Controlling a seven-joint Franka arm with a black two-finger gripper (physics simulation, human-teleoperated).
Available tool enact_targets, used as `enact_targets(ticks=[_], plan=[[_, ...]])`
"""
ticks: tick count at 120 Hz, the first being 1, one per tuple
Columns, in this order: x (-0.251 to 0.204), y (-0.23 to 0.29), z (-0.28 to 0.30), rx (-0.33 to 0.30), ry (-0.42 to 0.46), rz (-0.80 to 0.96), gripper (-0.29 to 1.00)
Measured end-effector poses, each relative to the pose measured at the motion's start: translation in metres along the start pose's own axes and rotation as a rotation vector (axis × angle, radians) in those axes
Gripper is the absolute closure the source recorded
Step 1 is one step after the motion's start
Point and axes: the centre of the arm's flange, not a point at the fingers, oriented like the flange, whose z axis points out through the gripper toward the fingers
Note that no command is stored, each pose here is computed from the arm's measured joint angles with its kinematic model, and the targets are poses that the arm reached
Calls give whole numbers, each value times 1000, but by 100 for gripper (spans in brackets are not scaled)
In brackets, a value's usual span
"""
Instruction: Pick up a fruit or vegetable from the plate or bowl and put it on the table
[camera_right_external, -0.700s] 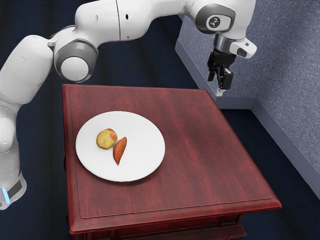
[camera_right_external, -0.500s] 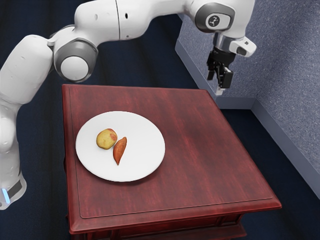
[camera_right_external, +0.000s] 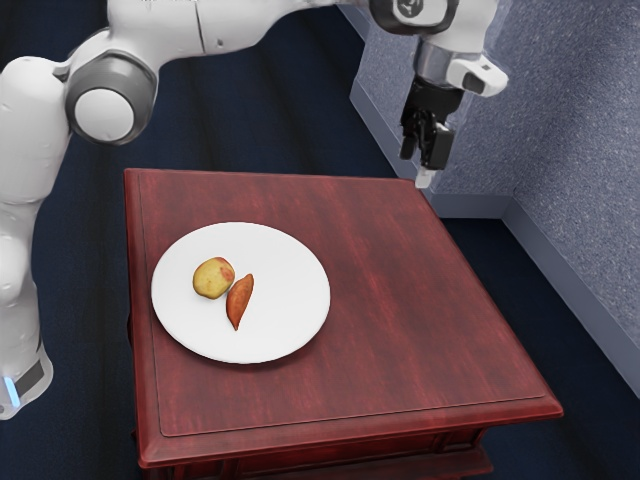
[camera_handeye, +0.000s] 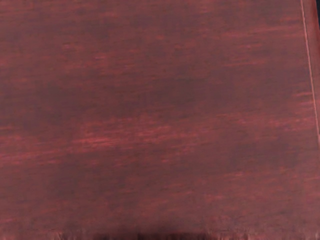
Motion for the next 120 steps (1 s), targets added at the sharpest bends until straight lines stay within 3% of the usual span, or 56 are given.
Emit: enact_targets(ticks=[7, 15, 44, 62, 95, 120], plan=[[-27, 15, 41, 49, -85, 25, 0], [-46, 24, 74, 84, -113, 57, 0], [-77, 44, 105, 128, -116, 195, 0], [-99, 18, 123, 144, -144, 205, 0], [-105, 12, 157, 182, -190, 310, 0], [-119, 36, 162, 216, -194, 422, 0]])
